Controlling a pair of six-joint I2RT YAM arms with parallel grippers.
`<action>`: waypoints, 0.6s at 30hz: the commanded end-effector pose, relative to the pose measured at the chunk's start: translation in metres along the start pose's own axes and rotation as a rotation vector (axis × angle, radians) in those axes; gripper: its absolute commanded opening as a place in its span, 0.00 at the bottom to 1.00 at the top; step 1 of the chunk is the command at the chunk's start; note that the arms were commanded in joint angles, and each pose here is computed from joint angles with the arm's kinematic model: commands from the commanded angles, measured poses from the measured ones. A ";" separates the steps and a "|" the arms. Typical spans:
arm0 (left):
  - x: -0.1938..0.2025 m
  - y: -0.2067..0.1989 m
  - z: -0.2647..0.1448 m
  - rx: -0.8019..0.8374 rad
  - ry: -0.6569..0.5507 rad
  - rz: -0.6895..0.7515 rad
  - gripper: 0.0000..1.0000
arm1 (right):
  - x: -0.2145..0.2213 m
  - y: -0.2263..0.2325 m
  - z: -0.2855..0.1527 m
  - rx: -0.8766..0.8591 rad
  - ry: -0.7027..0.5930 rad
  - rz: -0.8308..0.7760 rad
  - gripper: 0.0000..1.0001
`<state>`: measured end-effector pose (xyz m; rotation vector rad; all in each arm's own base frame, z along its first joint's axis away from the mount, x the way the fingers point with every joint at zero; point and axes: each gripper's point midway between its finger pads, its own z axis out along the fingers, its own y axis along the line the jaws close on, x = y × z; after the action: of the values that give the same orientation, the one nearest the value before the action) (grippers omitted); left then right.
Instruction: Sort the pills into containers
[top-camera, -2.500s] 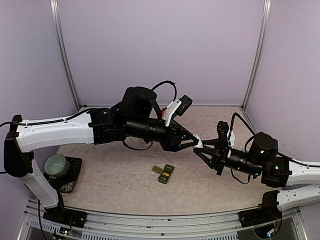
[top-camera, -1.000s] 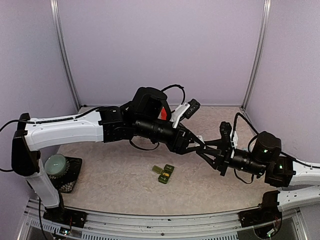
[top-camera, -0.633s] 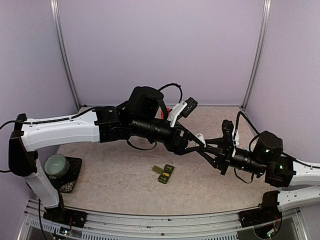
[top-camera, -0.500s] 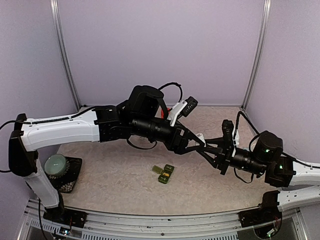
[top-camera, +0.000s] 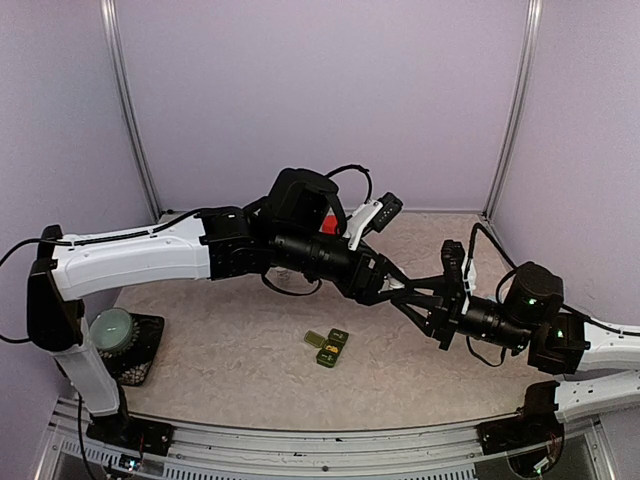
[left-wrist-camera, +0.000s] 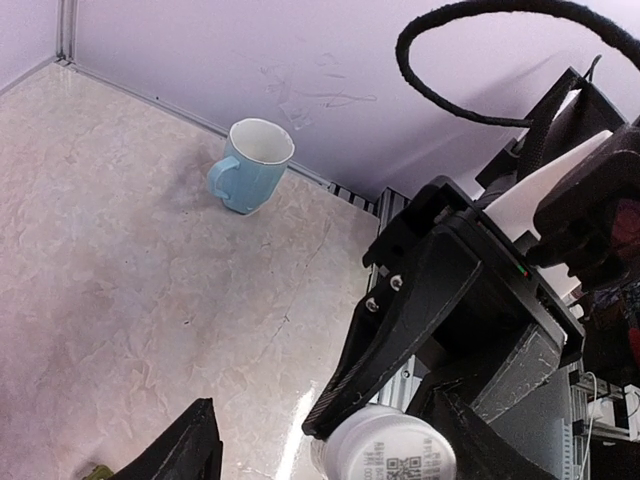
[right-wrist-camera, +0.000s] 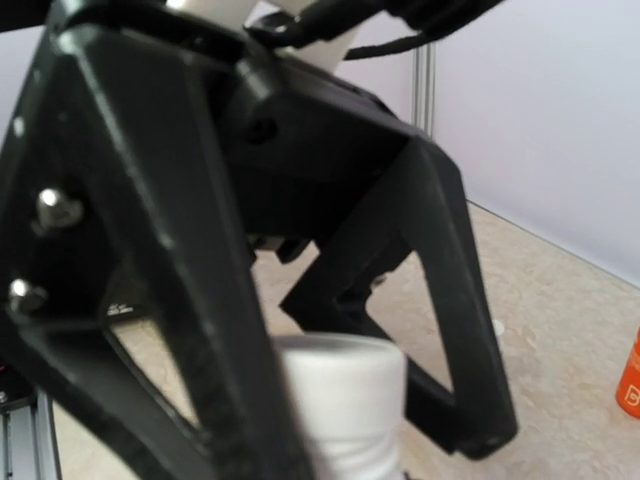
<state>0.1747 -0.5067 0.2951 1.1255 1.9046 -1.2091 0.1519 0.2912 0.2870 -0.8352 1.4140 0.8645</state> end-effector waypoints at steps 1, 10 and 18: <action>0.000 0.010 -0.002 -0.029 0.009 -0.017 0.68 | -0.008 0.002 -0.002 -0.009 -0.032 0.005 0.25; 0.007 0.024 -0.013 -0.050 0.012 -0.045 0.65 | -0.011 0.001 -0.005 -0.003 -0.041 0.002 0.25; 0.011 0.023 -0.017 -0.048 0.018 -0.046 0.65 | -0.013 0.000 -0.006 0.003 -0.047 -0.001 0.25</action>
<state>0.1777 -0.4961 0.2875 1.1147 1.9364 -1.2202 0.1529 0.2899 0.2815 -0.8396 1.4355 0.8512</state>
